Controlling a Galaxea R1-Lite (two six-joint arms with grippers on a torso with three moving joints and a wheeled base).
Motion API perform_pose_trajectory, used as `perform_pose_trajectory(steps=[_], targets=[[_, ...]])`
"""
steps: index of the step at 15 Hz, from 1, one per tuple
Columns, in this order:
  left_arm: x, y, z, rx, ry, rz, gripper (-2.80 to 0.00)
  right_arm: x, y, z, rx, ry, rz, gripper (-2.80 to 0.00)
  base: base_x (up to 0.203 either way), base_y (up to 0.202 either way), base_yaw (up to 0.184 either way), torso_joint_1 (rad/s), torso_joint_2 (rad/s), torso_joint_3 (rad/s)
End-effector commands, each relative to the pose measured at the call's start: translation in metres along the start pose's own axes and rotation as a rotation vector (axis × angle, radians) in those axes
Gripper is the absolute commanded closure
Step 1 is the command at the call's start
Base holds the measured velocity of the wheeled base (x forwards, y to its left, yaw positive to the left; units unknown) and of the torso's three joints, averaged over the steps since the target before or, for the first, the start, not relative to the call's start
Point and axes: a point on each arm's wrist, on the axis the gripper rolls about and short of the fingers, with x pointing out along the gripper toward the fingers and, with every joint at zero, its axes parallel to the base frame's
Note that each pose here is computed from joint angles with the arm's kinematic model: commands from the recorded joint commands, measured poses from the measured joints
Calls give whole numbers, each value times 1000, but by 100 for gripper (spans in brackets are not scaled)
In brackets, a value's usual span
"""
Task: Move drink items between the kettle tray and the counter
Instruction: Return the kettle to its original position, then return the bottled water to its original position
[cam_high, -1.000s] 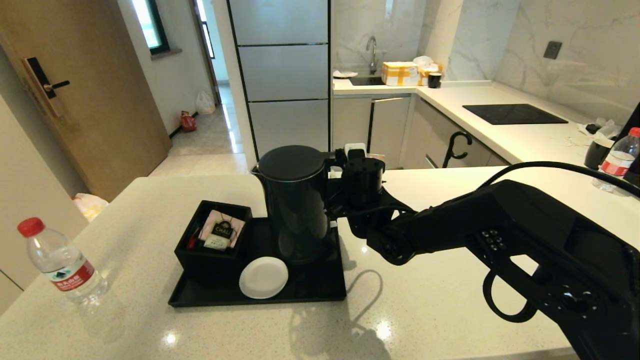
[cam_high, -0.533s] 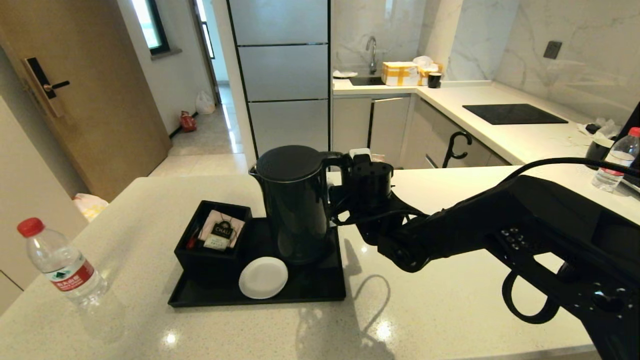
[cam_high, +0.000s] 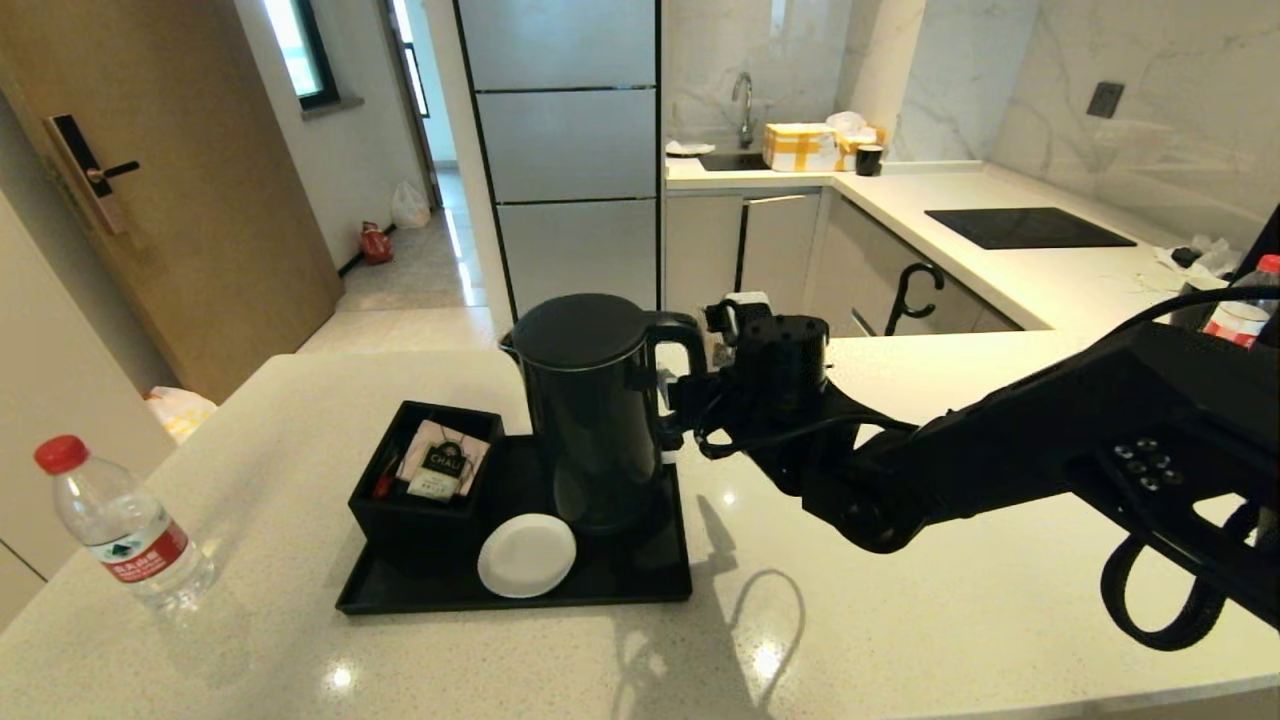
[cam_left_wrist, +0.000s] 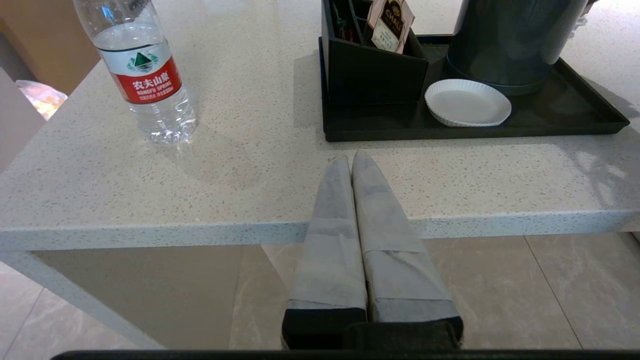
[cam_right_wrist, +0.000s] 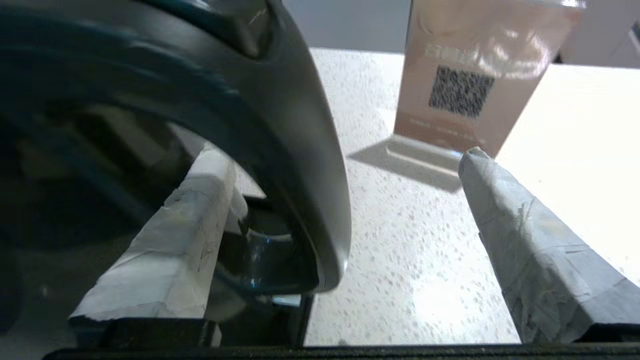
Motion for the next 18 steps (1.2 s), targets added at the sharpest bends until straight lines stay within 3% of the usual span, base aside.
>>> perform_pose_trajectory(steps=[1, 10, 11, 14, 16, 18], targets=[[0, 0, 0, 0, 0, 0, 0, -4, -4, 5, 6, -7, -5, -280, 0, 0, 0, 0, 0, 0], [0, 0, 0, 0, 0, -1, 0, -11, -26, 8, 18, 31, -10, -280, 0, 0, 0, 0, 0, 0], [0, 0, 0, 0, 0, -1, 0, -23, -30, 20, 32, 12, -2, 0, 0, 0, 0, 0, 0, 0], [0, 0, 0, 0, 0, -1, 0, -60, -43, 46, 84, -4, 36, 0, 0, 0, 0, 0, 0, 0], [0, 0, 0, 0, 0, -1, 0, -108, -57, 85, 144, -65, 84, 0, 0, 0, 0, 0, 0, 0], [0, 0, 0, 0, 0, -1, 0, -152, -82, 110, 174, -61, 84, 0, 0, 0, 0, 0, 0, 0]])
